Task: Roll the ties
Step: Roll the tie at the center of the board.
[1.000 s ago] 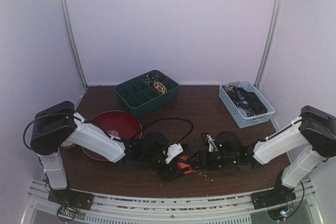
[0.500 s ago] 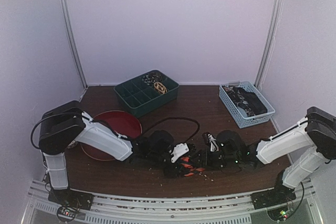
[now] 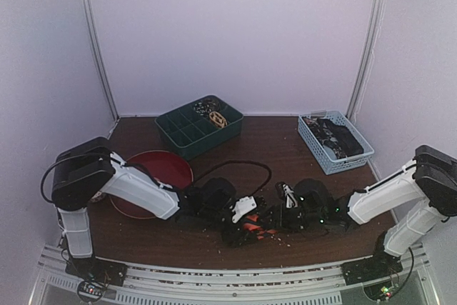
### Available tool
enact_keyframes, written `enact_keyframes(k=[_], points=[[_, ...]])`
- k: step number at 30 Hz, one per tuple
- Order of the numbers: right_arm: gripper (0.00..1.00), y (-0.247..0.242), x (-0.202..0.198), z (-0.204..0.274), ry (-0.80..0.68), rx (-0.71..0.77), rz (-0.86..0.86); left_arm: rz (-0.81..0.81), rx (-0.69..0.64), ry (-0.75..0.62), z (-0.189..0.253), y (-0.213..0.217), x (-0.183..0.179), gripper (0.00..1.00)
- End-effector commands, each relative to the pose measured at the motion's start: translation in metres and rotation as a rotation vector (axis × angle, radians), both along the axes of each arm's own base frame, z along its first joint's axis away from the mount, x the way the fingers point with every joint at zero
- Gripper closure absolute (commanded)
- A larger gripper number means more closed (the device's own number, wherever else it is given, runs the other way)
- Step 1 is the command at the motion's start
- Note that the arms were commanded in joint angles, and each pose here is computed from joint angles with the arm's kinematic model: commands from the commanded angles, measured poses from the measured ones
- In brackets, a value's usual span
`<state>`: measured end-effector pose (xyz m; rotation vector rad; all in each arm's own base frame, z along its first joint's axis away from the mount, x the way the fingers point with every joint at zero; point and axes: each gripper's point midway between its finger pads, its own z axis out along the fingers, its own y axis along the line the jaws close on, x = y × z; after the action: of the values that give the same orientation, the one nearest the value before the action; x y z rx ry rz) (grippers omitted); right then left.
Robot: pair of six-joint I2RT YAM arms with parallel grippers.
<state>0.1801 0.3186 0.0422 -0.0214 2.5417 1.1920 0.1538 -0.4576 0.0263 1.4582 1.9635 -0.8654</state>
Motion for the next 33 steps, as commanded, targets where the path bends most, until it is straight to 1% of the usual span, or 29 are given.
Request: enact_keyframes(k=[1, 6, 10, 14, 17, 21, 23, 25, 26, 28, 29, 33], points=[[0.67, -0.008, -0.004, -0.004, 0.005, -0.027, -0.013, -0.037, 0.023, 0.043, -0.002, 0.006, -0.014, 0.24], [0.67, -0.007, -0.005, 0.000, -0.002, -0.028, -0.009, -0.035, 0.055, 0.045, -0.011, 0.010, -0.022, 0.25], [0.67, -0.007, -0.005, 0.001, -0.002, -0.033, -0.012, -0.004, 0.067, 0.010, -0.011, 0.011, -0.018, 0.29], [0.67, -0.009, -0.009, 0.000, 0.007, -0.041, -0.012, -0.008, 0.054, -0.013, -0.006, 0.011, -0.020, 0.32], [0.67, -0.011, -0.011, -0.001, 0.012, -0.038, -0.014, -0.010, 0.052, -0.035, -0.005, 0.012, -0.021, 0.42], [0.67, -0.009, -0.015, -0.002, 0.015, -0.034, -0.001, -0.021, 0.053, -0.054, -0.004, 0.012, -0.023, 0.61], [0.67, -0.009, -0.016, -0.003, 0.019, -0.034, 0.006, -0.024, 0.048, -0.065, -0.002, 0.011, -0.023, 0.64], [0.67, -0.008, -0.017, -0.004, 0.024, -0.031, 0.005, -0.022, 0.043, -0.079, 0.001, 0.011, -0.022, 0.64], [0.67, -0.008, -0.018, -0.004, 0.024, -0.028, 0.008, -0.017, 0.040, -0.089, 0.002, 0.011, -0.022, 0.60], [0.67, -0.007, -0.019, -0.004, 0.030, -0.025, 0.009, 0.001, 0.038, -0.110, 0.006, 0.011, -0.019, 0.44], [0.67, -0.007, -0.019, -0.004, 0.031, -0.025, 0.008, 0.021, 0.038, -0.120, 0.007, 0.012, -0.016, 0.40], [0.67, -0.006, -0.022, -0.006, 0.034, -0.032, 0.010, 0.083, -0.004, -0.122, 0.026, 0.018, -0.012, 0.35]])
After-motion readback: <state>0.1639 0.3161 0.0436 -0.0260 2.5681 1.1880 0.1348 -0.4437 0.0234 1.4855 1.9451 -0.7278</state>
